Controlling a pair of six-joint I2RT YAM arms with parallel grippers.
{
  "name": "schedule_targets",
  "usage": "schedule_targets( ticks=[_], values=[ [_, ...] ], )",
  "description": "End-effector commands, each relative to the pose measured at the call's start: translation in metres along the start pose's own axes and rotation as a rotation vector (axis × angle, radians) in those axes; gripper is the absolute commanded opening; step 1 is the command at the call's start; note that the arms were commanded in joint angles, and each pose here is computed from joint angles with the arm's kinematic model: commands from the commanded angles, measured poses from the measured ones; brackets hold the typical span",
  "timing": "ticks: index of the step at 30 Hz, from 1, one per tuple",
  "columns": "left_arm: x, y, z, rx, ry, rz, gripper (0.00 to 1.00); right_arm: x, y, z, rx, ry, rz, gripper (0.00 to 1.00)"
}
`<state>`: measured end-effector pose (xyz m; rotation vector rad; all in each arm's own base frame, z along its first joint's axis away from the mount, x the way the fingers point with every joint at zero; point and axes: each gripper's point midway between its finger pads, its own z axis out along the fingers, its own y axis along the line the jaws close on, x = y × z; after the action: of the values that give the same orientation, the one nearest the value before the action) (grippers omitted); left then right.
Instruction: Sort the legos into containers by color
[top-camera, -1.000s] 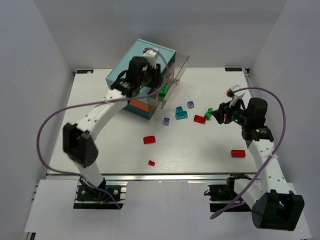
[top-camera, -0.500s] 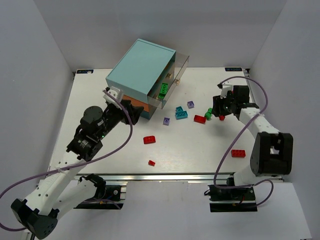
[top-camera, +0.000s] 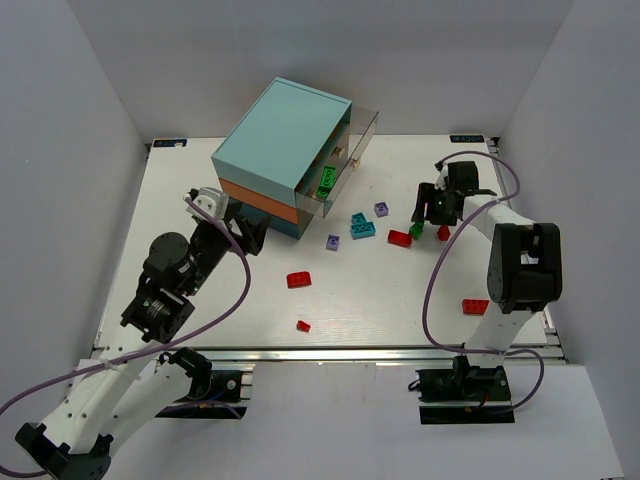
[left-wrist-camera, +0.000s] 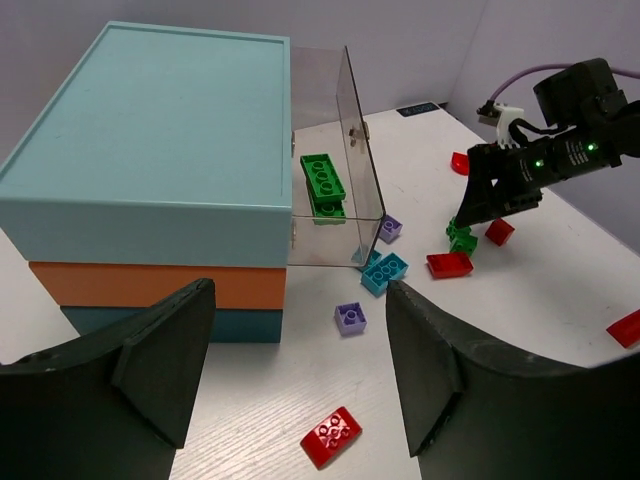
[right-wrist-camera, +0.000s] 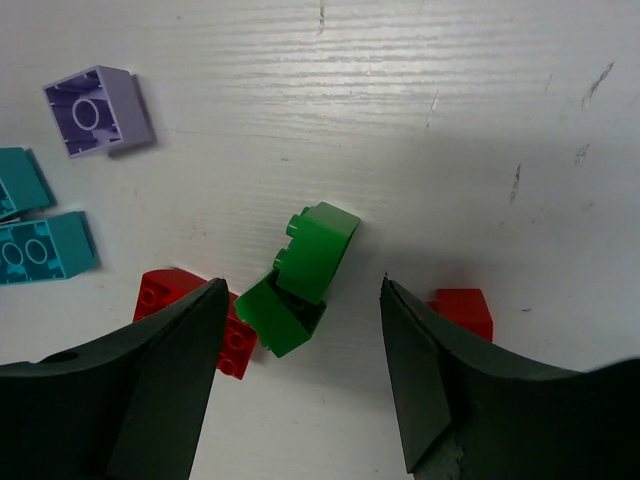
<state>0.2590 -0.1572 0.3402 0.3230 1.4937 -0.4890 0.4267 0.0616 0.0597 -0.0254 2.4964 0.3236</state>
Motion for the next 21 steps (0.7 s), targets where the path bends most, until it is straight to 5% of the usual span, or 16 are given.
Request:
schedule_targets(
  ticks=[1, 21],
  values=[
    [-0.005, 0.002, 0.001, -0.014, -0.015, 0.011, 0.79, -0.002, -0.001, 0.007, 0.025, -0.023, 0.081, 0.67],
    [0.001, 0.005, 0.002, -0.026, -0.002, 0.023, 0.80, -0.005, -0.018, 0.018, 0.114, -0.064, 0.019, 0.19]
  ],
)
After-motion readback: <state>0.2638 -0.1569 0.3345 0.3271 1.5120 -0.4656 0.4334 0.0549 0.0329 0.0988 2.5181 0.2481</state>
